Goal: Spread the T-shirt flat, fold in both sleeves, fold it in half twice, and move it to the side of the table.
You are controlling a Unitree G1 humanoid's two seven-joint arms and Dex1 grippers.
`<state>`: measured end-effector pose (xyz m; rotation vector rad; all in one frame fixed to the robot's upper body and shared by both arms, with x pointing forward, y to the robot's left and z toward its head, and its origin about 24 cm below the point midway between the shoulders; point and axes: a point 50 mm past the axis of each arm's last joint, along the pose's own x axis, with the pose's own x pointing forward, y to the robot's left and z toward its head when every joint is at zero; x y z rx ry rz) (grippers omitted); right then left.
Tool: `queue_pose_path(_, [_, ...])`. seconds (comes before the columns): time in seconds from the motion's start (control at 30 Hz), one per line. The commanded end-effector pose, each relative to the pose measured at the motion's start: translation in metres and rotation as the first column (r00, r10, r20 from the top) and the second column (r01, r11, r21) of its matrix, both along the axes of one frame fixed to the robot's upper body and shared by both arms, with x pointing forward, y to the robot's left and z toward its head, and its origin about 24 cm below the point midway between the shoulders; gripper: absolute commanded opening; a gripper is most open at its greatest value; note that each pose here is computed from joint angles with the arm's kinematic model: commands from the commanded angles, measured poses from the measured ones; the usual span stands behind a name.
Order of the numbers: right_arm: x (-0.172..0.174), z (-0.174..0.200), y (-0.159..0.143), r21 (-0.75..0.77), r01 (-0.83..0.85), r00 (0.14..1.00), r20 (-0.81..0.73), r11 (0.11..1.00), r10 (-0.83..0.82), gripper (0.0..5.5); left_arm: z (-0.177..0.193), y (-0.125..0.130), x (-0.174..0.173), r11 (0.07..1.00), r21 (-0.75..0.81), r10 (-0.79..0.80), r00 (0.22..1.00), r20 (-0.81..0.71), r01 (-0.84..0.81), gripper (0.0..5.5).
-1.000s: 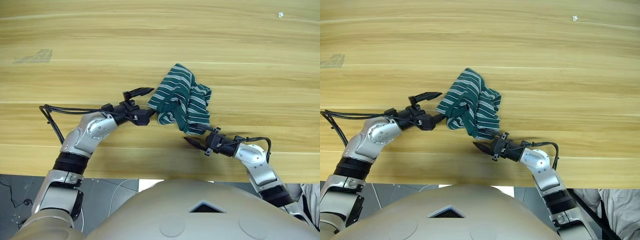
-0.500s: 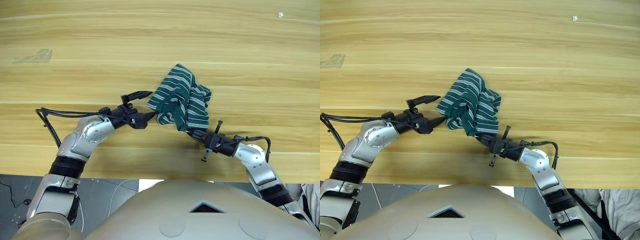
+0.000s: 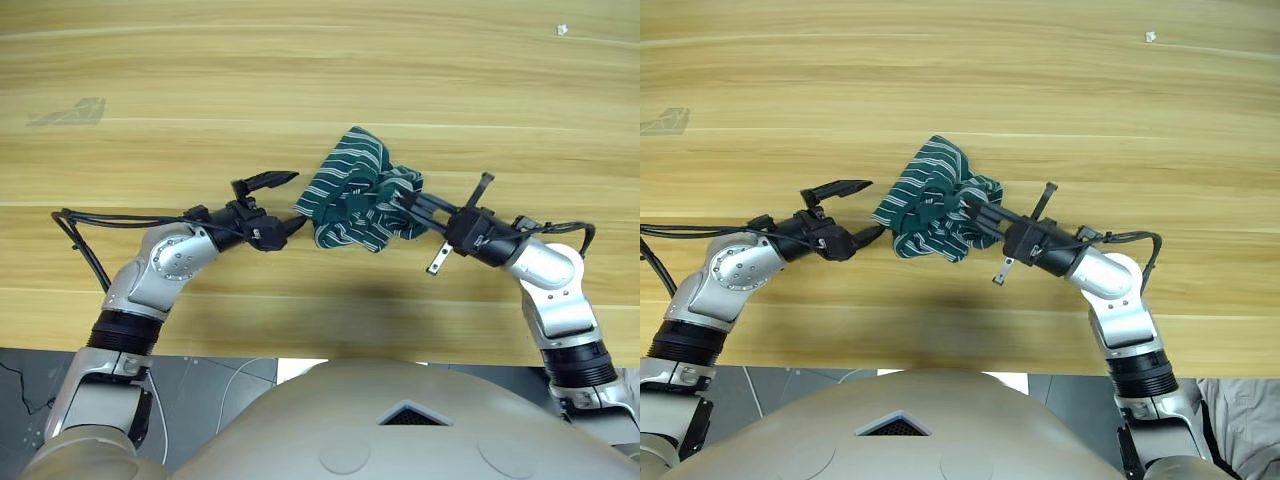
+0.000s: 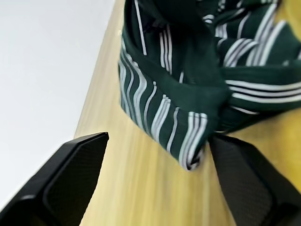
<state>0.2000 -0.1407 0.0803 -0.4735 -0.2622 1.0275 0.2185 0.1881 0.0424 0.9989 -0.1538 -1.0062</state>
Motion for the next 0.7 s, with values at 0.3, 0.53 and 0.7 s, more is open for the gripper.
queue_pose_path(0.3, [0.021,0.036,-0.004,0.003,0.034,0.985,0.169,0.999,-0.034,0.01,0.001,-0.017,-0.01,0.992,-0.089,-0.097,0.992,-0.084,0.09,3.96])
queue_pose_path(0.53, [0.028,0.052,0.0,0.047,0.054,0.969,0.239,0.997,-0.064,0.01,-0.011,-0.025,-0.011,0.991,-0.053,-0.126,0.985,-0.115,0.121,3.96])
queue_pose_path(0.7, [0.028,0.051,0.0,0.038,0.054,0.968,0.243,0.998,-0.062,0.01,-0.01,-0.026,-0.003,0.995,-0.042,-0.097,0.994,-0.055,0.095,3.96])
